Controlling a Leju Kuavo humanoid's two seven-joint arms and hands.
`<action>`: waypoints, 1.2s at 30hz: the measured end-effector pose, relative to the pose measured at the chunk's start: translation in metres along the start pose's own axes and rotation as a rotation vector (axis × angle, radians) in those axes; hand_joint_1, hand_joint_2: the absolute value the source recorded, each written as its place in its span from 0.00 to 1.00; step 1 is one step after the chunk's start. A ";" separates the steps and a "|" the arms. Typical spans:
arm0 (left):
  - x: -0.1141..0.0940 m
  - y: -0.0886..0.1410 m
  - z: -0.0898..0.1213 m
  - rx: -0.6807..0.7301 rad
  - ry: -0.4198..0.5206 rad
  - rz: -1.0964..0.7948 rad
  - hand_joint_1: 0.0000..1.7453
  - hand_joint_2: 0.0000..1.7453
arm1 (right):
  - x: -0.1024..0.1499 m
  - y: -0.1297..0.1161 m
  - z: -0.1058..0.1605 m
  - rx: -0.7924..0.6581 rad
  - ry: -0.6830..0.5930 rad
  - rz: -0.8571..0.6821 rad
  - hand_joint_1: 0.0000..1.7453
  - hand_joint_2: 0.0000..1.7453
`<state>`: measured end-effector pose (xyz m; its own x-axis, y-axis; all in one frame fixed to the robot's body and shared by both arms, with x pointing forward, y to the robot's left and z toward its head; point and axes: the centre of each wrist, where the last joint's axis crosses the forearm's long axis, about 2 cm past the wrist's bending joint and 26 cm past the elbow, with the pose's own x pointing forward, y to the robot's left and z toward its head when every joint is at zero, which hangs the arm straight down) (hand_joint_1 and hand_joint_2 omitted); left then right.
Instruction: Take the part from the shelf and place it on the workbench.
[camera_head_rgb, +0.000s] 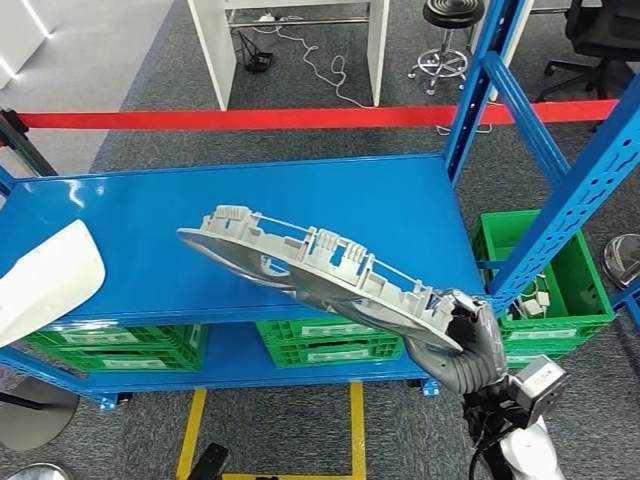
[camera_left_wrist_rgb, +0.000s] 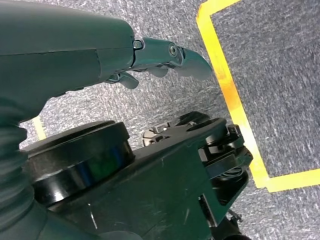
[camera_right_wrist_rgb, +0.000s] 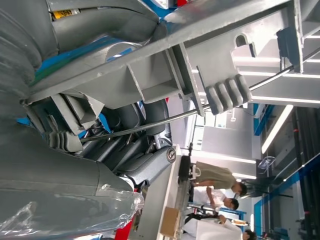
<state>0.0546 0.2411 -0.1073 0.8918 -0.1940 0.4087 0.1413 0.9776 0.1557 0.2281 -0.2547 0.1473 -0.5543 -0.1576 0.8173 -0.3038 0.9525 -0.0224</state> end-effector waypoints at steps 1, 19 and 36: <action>0.000 0.000 0.000 0.000 -0.001 -0.002 0.00 1.00 | 0.000 0.000 0.001 -0.001 0.001 -0.001 1.00 1.00; 0.000 0.003 -0.001 0.019 -0.002 -0.008 0.00 1.00 | -0.002 -0.004 0.010 -0.031 -0.004 -0.014 1.00 1.00; 0.000 0.006 -0.001 0.023 -0.003 -0.014 0.00 1.00 | -0.003 -0.007 0.012 -0.062 -0.007 0.045 1.00 1.00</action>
<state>0.0560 0.2468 -0.1075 0.8885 -0.2076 0.4092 0.1436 0.9728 0.1817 0.2223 -0.2640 0.1382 -0.5714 -0.1156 0.8125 -0.2297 0.9730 -0.0231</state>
